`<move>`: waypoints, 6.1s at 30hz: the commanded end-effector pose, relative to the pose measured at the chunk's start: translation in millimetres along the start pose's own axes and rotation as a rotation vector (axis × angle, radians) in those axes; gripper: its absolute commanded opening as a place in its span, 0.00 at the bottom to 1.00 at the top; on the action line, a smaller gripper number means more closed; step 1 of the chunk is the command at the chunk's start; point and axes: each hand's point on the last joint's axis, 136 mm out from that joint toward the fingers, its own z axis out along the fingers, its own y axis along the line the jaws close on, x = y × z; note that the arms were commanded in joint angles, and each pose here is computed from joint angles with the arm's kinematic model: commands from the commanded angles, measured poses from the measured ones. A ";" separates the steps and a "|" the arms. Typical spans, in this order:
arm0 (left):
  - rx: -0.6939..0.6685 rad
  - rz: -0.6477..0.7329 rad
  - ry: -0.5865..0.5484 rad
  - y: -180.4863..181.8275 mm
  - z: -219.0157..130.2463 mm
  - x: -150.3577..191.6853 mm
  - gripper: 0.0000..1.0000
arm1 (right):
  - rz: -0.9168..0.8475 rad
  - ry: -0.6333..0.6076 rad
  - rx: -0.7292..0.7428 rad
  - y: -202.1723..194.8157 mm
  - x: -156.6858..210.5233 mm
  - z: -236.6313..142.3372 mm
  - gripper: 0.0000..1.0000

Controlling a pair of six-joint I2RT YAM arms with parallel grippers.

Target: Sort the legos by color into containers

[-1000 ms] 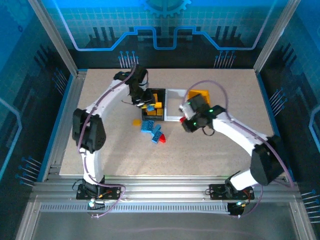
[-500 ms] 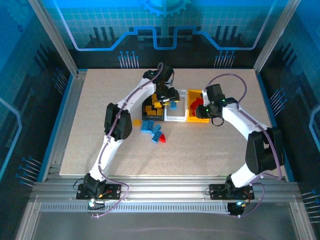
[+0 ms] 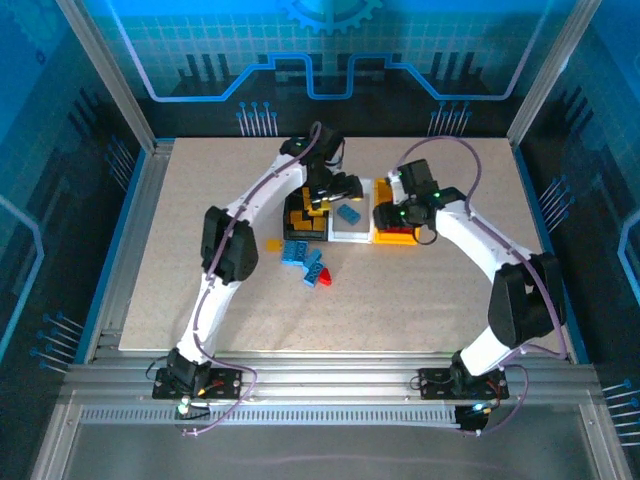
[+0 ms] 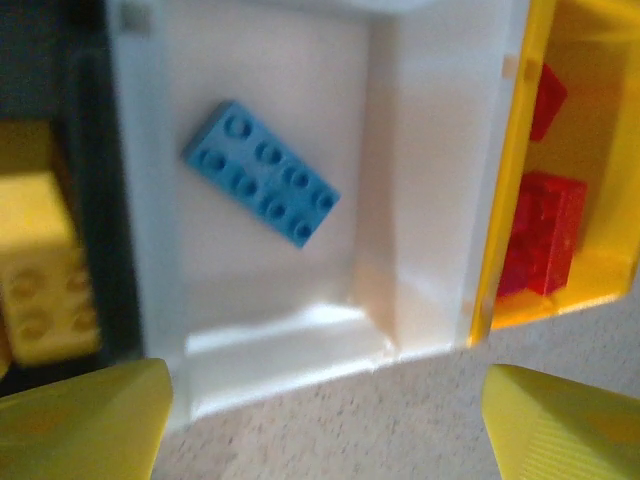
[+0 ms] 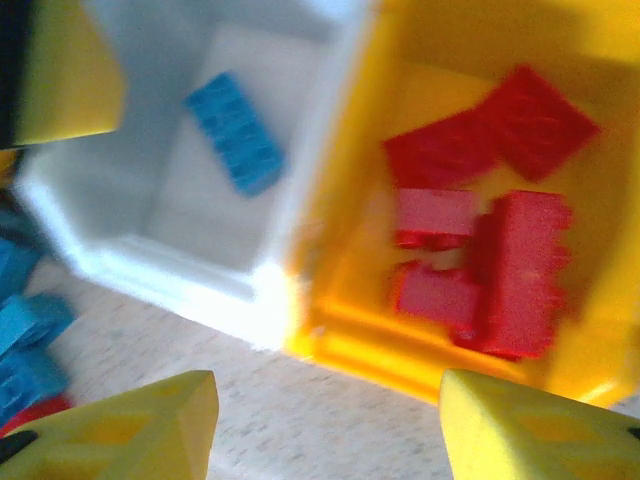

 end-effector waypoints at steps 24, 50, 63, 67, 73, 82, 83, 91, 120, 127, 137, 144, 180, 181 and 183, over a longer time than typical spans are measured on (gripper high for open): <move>-0.113 -0.240 0.025 174.6 -82.1 144.4 0.88 | -0.523 0.300 -0.229 154.4 110.4 90.4 0.53; -0.241 0.204 0.229 107.4 40.1 149.6 0.64 | 0.110 0.005 -0.048 -37.2 -4.4 -7.6 0.25; -0.271 0.195 0.292 115.3 58.3 160.0 0.39 | 0.183 0.058 0.011 -68.2 -16.8 39.9 0.33; -0.263 0.187 0.281 109.6 50.8 156.9 0.38 | 0.182 0.052 0.007 -67.8 -19.0 40.6 0.39; -0.240 0.177 0.271 98.4 39.5 153.2 0.34 | 0.176 0.037 -0.001 -66.0 -20.5 33.8 0.57; -0.130 0.172 0.163 48.4 -26.7 130.8 0.36 | 0.186 -0.051 -0.029 -55.4 -24.2 -4.6 0.71; -0.112 0.176 0.134 39.6 -35.3 120.6 0.36 | 0.193 -0.070 -0.039 -52.3 -23.4 -11.4 0.71; -0.087 0.207 -0.013 1.2 -27.6 23.4 0.38 | 0.159 -0.154 -0.125 -13.0 2.8 -48.6 0.71; -0.069 0.056 -0.235 64.5 -126.2 6.8 0.75 | -0.025 0.032 -0.185 118.4 15.8 -3.3 0.71; -0.227 0.042 -0.144 139.8 -104.8 75.2 0.74 | -0.062 0.132 -0.153 161.5 23.8 42.7 0.69; -0.299 0.042 -0.062 183.7 -52.1 82.0 0.69 | 0.016 0.171 -0.056 172.9 19.9 94.5 0.66; -0.325 0.076 -0.014 192.3 -15.3 62.5 0.64 | 0.085 0.174 -0.026 160.7 18.2 101.8 0.63; -0.337 -0.007 0.143 231.9 4.6 149.9 0.77 | 0.082 0.219 0.002 159.2 10.5 122.1 0.64; -0.338 -0.007 0.143 232.3 4.1 150.7 0.74 | 0.083 0.221 0.008 157.9 9.9 124.4 0.64; -0.343 -0.010 0.150 233.9 5.7 153.1 0.65 | 0.090 0.227 0.027 153.0 8.6 128.2 0.63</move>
